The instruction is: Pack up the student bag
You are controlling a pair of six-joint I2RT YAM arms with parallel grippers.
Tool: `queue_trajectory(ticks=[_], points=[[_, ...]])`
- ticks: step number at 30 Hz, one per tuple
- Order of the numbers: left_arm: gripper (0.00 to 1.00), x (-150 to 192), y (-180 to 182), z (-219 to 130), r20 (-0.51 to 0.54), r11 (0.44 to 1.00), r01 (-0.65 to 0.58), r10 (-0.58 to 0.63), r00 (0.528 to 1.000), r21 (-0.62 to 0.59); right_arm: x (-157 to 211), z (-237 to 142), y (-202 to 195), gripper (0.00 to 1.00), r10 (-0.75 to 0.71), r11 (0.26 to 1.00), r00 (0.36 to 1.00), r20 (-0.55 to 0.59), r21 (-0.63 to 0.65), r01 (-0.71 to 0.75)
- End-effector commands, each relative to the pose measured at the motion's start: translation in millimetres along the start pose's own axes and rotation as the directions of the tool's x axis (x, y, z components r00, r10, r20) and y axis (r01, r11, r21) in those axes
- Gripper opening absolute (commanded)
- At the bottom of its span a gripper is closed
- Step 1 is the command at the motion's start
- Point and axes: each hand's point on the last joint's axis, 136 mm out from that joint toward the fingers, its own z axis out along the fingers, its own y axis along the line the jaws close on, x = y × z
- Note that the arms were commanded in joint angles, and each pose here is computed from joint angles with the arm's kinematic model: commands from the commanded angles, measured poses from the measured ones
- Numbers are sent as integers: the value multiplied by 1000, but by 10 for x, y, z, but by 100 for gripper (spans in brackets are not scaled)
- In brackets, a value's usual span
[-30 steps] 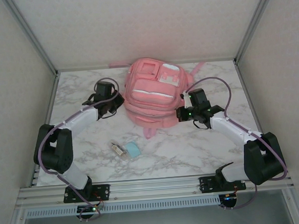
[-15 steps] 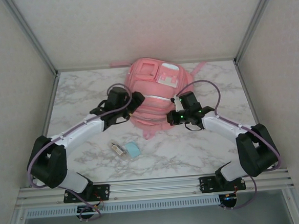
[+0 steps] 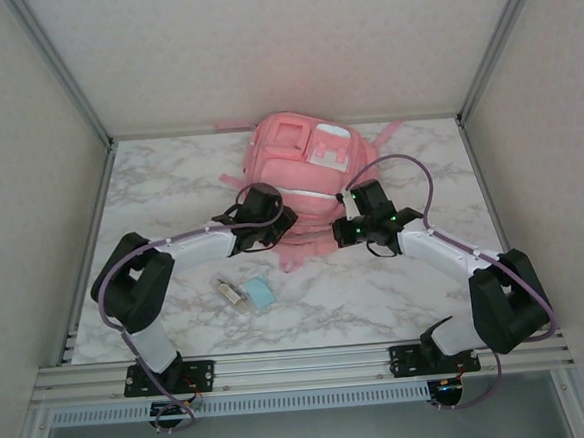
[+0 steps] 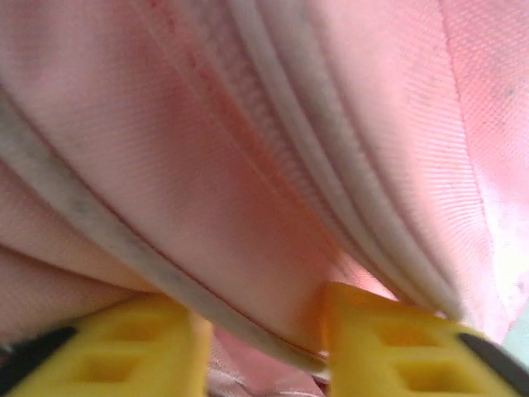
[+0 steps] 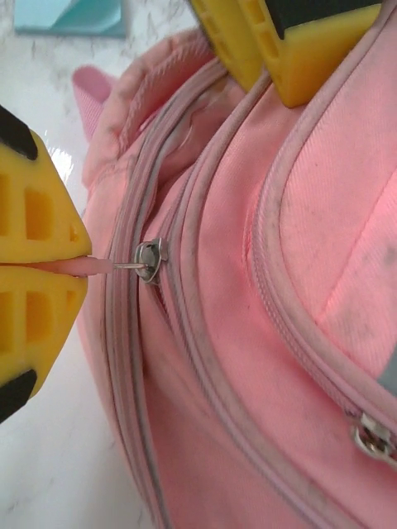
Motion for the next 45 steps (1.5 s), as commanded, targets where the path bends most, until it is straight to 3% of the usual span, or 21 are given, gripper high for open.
queue_trajectory(ticks=[1,9,13,22,27,36,43,45], points=[[30,-265,366,71,60,992,-2,9,998,-123,37,-121,-342,0,-58,988,998,-28,140,61],[25,-497,653,-80,121,979,-22,47,992,-203,-213,-61,-883,0,-211,927,977,30,323,191],[26,-519,655,-127,131,979,-32,59,990,-201,-447,-54,-1136,0,-194,934,976,99,324,152],[28,-522,640,-194,133,981,-44,70,989,-191,-1018,115,-1513,0,-211,924,967,141,352,150],[28,-495,759,-232,127,976,-35,63,990,-215,-1305,163,-1525,0,-220,935,956,191,321,151],[28,-529,873,-298,137,973,-22,54,989,-230,-1677,256,-1753,0,-230,912,952,203,385,139],[28,-575,921,-341,147,972,-10,46,988,-235,-1841,294,-1733,0,-226,922,957,181,358,150],[29,-589,913,-363,153,973,-10,46,987,-230,-1860,219,-1688,9,-219,927,956,192,347,143]])
